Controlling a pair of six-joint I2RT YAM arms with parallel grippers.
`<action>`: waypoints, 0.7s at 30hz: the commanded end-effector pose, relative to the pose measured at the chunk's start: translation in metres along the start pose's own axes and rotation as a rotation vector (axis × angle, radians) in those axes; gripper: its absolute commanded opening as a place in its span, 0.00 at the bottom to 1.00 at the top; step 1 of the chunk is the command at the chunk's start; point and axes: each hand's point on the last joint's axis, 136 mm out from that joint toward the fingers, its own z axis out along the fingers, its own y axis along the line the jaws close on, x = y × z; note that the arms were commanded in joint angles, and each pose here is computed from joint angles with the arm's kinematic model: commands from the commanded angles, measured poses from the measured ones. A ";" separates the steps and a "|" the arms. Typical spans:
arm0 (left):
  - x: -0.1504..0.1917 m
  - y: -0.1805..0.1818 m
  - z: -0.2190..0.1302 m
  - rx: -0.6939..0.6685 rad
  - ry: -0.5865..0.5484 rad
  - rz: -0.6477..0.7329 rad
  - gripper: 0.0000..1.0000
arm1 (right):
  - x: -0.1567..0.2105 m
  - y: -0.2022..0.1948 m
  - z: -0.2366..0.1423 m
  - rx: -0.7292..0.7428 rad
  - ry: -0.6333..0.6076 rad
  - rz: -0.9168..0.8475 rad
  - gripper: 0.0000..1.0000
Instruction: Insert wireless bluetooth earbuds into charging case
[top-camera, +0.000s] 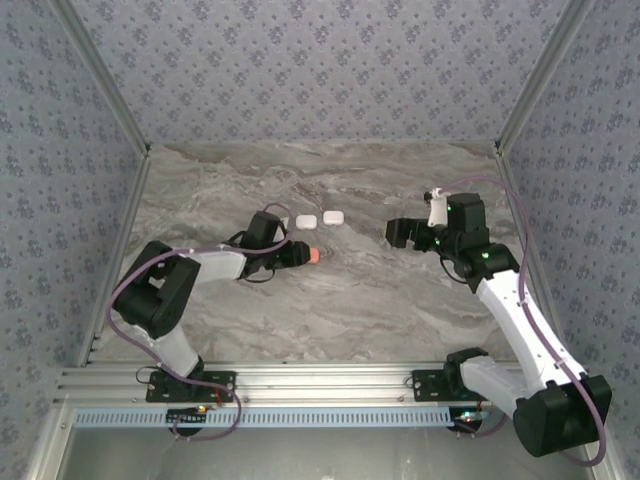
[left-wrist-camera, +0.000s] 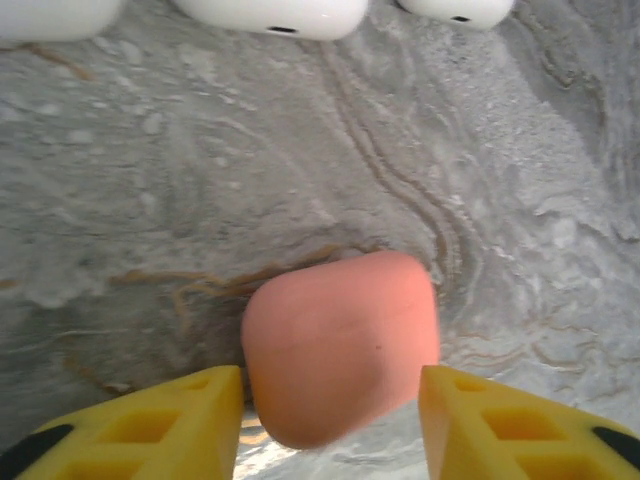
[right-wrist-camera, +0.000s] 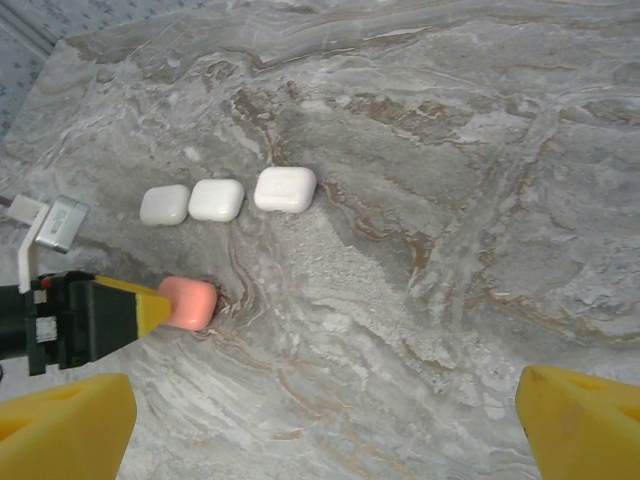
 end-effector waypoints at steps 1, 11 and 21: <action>-0.024 0.001 -0.023 -0.035 -0.065 0.017 0.53 | -0.002 -0.018 -0.010 0.073 -0.012 -0.015 1.00; -0.081 0.012 -0.113 -0.189 -0.348 0.115 0.73 | -0.004 -0.097 -0.044 0.419 -0.253 0.074 1.00; -0.096 0.081 -0.224 -0.585 -0.758 0.114 0.93 | 0.050 -0.172 -0.035 0.666 -0.417 0.118 1.00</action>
